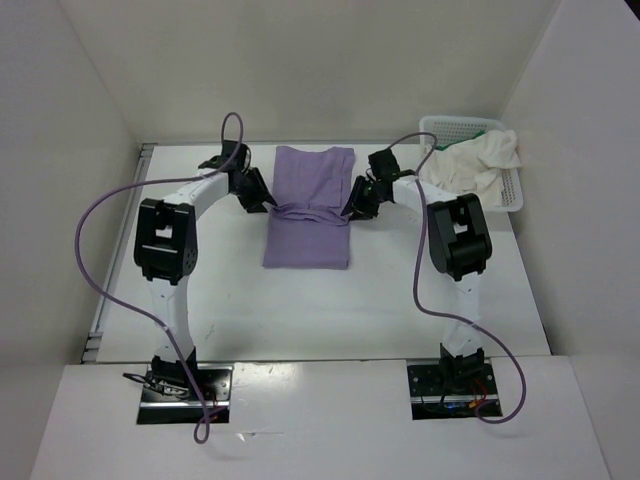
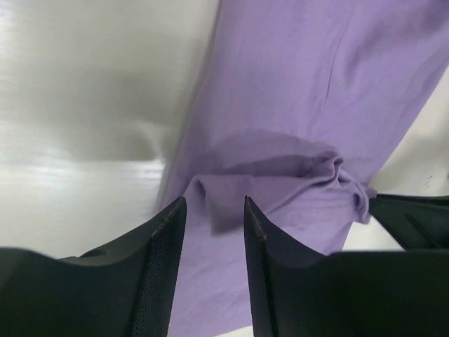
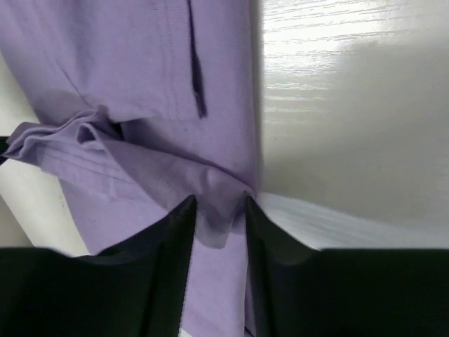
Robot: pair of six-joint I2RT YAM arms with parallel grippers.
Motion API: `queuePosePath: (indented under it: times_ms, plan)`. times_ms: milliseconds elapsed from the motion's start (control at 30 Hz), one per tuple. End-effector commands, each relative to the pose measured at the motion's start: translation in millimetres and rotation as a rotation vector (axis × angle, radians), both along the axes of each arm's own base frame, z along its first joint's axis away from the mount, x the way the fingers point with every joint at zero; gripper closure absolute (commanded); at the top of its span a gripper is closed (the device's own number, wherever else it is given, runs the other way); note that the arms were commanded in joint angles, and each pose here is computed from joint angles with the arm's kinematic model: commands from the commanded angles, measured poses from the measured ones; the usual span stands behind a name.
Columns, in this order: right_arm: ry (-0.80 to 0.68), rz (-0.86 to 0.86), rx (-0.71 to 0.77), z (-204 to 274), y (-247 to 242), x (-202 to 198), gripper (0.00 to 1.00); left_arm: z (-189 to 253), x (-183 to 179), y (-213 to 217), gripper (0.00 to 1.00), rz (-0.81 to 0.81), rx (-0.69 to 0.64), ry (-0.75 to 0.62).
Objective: Fold and stack the t-shirts
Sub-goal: Fold the folded rectangular tshirt in 1/3 of the way
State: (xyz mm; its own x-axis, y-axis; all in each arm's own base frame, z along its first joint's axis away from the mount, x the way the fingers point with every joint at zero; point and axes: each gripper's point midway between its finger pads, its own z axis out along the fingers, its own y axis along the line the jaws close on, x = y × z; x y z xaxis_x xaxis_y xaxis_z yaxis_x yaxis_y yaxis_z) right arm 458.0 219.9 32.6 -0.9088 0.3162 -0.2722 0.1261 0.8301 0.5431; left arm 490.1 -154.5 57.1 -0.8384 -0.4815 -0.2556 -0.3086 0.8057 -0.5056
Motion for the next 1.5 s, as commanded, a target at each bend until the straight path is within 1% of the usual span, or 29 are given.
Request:
queuePosePath:
  times_ms: [0,33,100,133,167,200,233,267,300,333,400,500,533,567,700,800,967,1000,1033,1067,1100,1167,1267,1300,1333,1367,1400,1433,1467]
  plan:
    - [-0.171,-0.008,0.01,70.3,-3.3,17.0,0.58,84.0,4.4,9.3,0.53,0.018,-0.03,-0.214]
    - [-0.178,-0.008,0.012,76.4,-5.1,11.1,0.56,75.0,-12.3,6.5,0.55,0.007,-0.026,-0.183]
    - [-0.2,-0.017,0.007,89.4,-12.1,-5.1,0.54,86.0,-33.9,-7.2,0.57,-0.039,-0.041,-0.21]
    - [-0.198,-0.008,0.008,91.1,-10.1,-14.1,0.53,80.3,-46.2,-13.2,0.59,-0.062,-0.055,-0.194]
    - [-0.206,-0.002,0.01,92.4,-4.3,-21.4,0.57,74.3,-61.7,-26.7,0.61,-0.083,-0.079,-0.171]
    - [-0.206,0.01,0.011,91.2,-0.8,-29.4,0.64,55.0,-85.2,-32.8,0.62,-0.103,-0.109,-0.13]
    - [-0.182,0.032,0.014,81.5,4.3,-42.3,0.73,41.5,-96.1,-36.8,0.64,-0.107,-0.119,-0.097]
    - [-0.168,0.043,0.017,78.2,11.4,-48.8,0.91,35.3,-103.0,-39.4,0.67,-0.108,-0.123,-0.088]
    - [-0.157,0.078,0.016,70.5,26.2,-55.6,0.98,20.6,-110.3,-42.8,0.69,-0.119,-0.117,-0.056]
    - [-0.131,0.11,0.026,60.4,38.5,-57.6,1.0,8.3,-116.6,-41.0,0.71,-0.117,-0.11,-0.023]
    - [-0.131,0.148,0.038,55.7,57.2,-57.7,1.0,-3.0,-121.8,-44.2,0.76,-0.127,-0.105,0.0]
    - [-0.133,0.213,0.061,48.0,92.1,-53.3,1.0,-17.9,-128.6,-39.5,0.76,-0.116,-0.085,0.024]
    - [-0.151,0.223,0.07,55.3,102.4,-44.4,1.0,-20.8,-131.6,-38.6,0.76,-0.116,-0.083,0.033]
    - [-0.126,0.239,0.06,37.7,112.3,-44.5,1.0,-20.0,-129.8,-39.1,0.76,-0.116,-0.085,0.024]
    - [-0.112,0.231,0.071,25.1,130.3,-26.9,1.0,-33.4,-144.2,-37.2,0.76,-0.119,-0.068,0.063]
    - [-0.123,0.183,0.025,9.9,128.4,-10.1,0.99,-39.9,-151.3,-35.0,0.76,-0.118,-0.063,0.084]
    - [-0.217,0.035,-0.043,5.0,107.6,45.5,0.98,-37.2,-162.1,-35.3,0.76,-0.127,-0.061,0.088]
    - [-0.28,-0.019,-0.039,19.6,104.6,77.3,0.98,-31.0,-164.6,-34.5,0.76,-0.127,-0.062,0.087]
    - [-0.271,-0.028,-0.045,18.0,98.7,78.7,0.98,-31.7,-166.6,-33.9,0.76,-0.127,-0.06,0.096]
    - [-0.327,-0.033,-0.016,43.8,106.6,94.6,0.98,-26.1,-167.0,-33.8,0.76,-0.127,-0.062,0.087]
    - [-0.331,-0.048,-0.016,43.7,100.9,105.0,0.98,-19.0,-168.3,-33.4,0.76,-0.128,-0.064,0.078]
    - [-0.358,-0.06,-0.004,66.7,99.2,115.4,0.98,-8.5,-166.0,-33.8,0.74,-0.136,-0.065,0.055]
    - [-0.389,-0.013,0.01,106.0,99.0,104.4,0.95,8.9,-161.6,-31.6,0.73,-0.144,-0.047,0.019]
    - [-0.399,-0.014,0.014,123.5,91.5,88.4,0.95,15.1,-158.5,-32.5,0.72,-0.144,-0.051,0.001]
    - [-0.401,0.003,0.035,132.0,89.8,75.3,0.91,21.6,-152.6,-23.0,0.7,-0.116,-0.055,-0.017]
    - [-0.315,0.013,0.014,97.8,79.2,46.0,0.9,22.4,-151.0,-19.8,0.7,-0.107,-0.064,-0.016]
    - [-0.386,-0.009,0.079,143.6,76.0,33.4,0.89,20.8,-152.6,-14.4,0.67,-0.102,-0.059,-0.015]
    - [-0.374,-0.021,0.088,143.6,70.0,19.2,0.89,16.0,-154.7,-9.0,0.64,-0.099,-0.052,-0.006]
    - [-0.279,-0.007,0.087,109.6,62.1,-13.0,0.89,15.9,-150.6,-0.2,0.61,-0.073,-0.051,-0.007]
